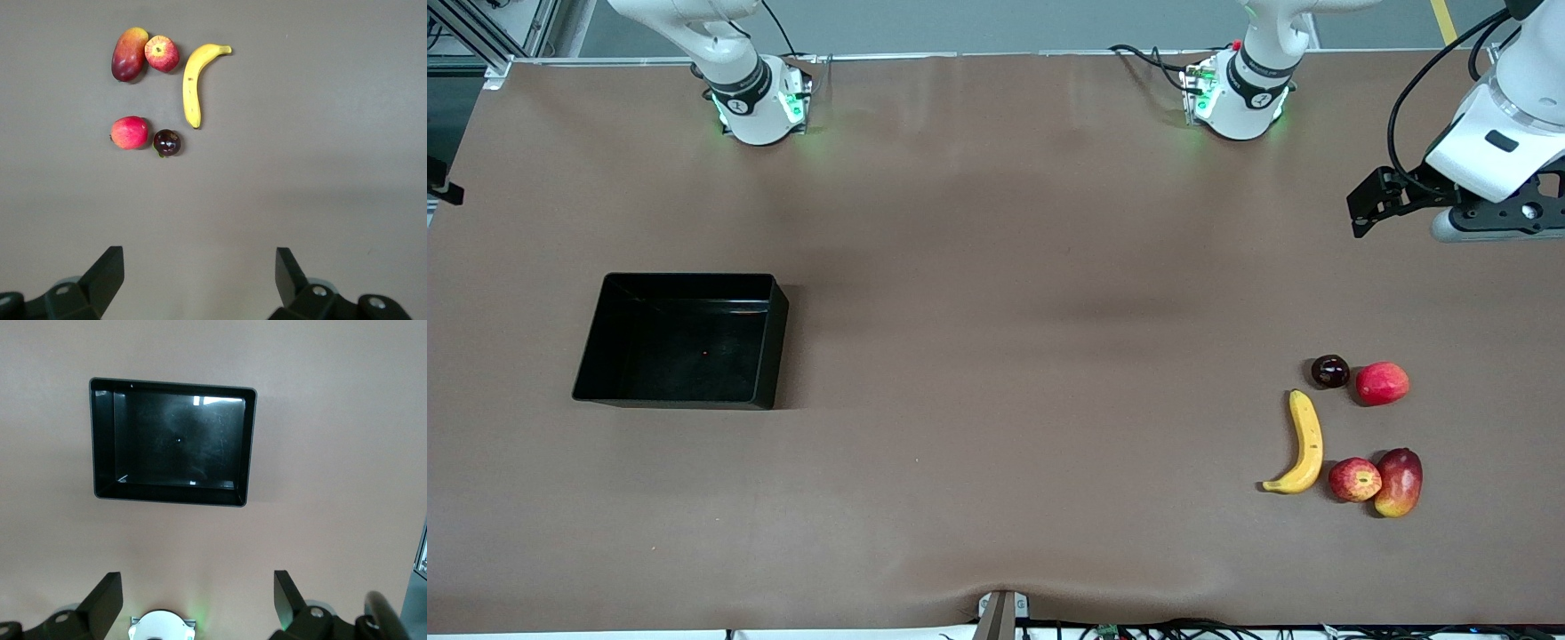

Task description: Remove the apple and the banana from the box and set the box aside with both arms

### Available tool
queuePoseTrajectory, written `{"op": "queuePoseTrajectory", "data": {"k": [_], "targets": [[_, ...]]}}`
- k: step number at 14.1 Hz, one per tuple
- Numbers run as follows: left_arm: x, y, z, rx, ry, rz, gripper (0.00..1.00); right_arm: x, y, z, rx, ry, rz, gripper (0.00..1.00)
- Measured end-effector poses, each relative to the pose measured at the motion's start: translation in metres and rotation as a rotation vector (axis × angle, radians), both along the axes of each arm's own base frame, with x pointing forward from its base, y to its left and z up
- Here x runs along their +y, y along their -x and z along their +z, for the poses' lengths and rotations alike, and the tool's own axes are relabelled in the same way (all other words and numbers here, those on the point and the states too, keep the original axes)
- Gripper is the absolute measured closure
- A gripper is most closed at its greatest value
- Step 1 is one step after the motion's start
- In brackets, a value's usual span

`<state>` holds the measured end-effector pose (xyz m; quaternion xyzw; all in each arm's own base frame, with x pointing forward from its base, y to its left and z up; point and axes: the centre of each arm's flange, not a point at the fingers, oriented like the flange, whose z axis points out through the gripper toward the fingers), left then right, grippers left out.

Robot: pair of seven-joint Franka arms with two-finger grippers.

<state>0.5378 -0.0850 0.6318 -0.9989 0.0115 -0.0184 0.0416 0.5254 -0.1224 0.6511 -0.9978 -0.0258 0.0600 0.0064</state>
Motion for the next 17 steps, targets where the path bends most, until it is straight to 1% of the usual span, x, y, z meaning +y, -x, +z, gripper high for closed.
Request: {"op": "queuePoseTrajectory", "data": {"k": [2,4,6,8,10,13,17], "targets": [[0.000,0.000,0.001,-0.002,0.000,0.000,0.00,0.000,-0.001,-0.002,-0.013,-0.062,-0.009,0.00],[0.001,0.000,0.003,-0.007,0.001,0.001,0.00,0.003,-0.002,-0.002,-0.023,-0.084,-0.005,0.00],[0.001,0.000,0.003,-0.006,0.001,0.002,0.00,0.013,-0.004,-0.001,-0.027,-0.074,0.015,0.00],[0.001,0.000,0.003,-0.006,0.001,0.003,0.00,0.036,-0.008,0.002,-0.021,-0.004,0.066,0.00],[0.001,0.000,0.003,-0.006,0.001,0.003,0.00,0.056,-0.008,0.008,-0.027,0.023,0.094,0.00],[0.001,0.000,0.003,-0.006,0.001,0.001,0.00,0.049,-0.003,0.016,-0.041,0.024,0.081,0.00],[0.000,0.000,0.003,-0.006,0.001,0.001,0.00,0.020,0.003,0.015,-0.046,-0.014,0.026,0.00]]}}
